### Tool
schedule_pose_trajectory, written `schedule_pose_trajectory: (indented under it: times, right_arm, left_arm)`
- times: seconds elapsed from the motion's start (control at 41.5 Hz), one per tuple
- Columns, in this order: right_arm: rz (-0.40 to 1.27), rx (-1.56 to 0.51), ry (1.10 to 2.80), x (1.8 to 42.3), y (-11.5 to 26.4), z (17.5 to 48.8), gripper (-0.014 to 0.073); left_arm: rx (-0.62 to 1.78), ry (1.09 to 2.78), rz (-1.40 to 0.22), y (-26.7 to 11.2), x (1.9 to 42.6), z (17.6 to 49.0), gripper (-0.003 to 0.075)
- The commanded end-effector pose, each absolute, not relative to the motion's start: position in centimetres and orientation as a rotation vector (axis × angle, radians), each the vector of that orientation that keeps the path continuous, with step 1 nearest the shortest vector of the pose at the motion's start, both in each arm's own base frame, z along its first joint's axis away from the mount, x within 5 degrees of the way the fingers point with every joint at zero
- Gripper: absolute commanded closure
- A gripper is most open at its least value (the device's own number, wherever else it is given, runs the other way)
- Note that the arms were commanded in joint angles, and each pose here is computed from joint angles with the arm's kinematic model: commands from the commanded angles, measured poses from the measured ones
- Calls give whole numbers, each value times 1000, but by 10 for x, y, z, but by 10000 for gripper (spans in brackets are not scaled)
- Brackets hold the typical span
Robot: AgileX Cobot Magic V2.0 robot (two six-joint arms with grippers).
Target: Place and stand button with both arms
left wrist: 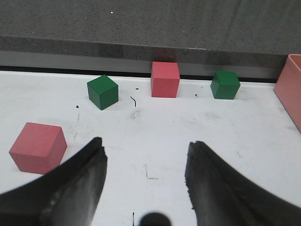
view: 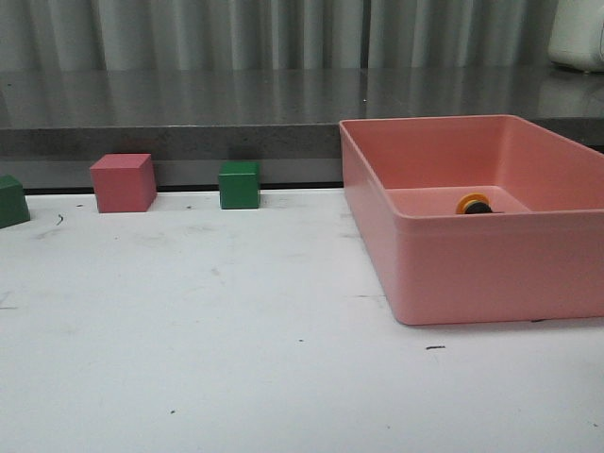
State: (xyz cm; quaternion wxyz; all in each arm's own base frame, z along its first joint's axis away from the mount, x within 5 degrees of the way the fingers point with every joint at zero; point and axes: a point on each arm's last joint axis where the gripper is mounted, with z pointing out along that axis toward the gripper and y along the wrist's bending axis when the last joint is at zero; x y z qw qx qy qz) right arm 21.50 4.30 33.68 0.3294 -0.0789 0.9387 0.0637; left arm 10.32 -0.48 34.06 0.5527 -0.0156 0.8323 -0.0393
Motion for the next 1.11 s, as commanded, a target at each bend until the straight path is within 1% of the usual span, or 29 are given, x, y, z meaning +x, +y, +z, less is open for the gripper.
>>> schedule_pose_trajectory:
  times: [0.0, 0.337, 0.578, 0.698, 0.819, 0.987, 1.083]
  right_arm:
    - [176, -210, 2395, 238, 48, 352, 45]
    - [170, -213, 2485, 311, 61, 332, 45]
    - [152, -217, 2582, 358, 66, 302, 45]
    - [149, -164, 2638, 379, 61, 286, 45]
    - [153, -84, 2672, 398, 55, 272, 45]
    - [151, -83, 2731, 415, 57, 252, 45]
    - [150, -81, 2737, 423, 58, 246, 45]
  left_arm:
    - [-40, 1865, -97, -5, 107, 357, 354]
    - [-40, 1865, -97, -5, 107, 357, 354]
    - [-40, 1865, -97, -5, 107, 357, 354]
    - [-40, 1865, -97, -5, 107, 357, 354]
    - [-40, 1865, -97, -5, 107, 357, 354]
    - [-40, 1865, -97, -5, 107, 357, 354]
    - [-40, 1865, -97, -5, 107, 357, 354]
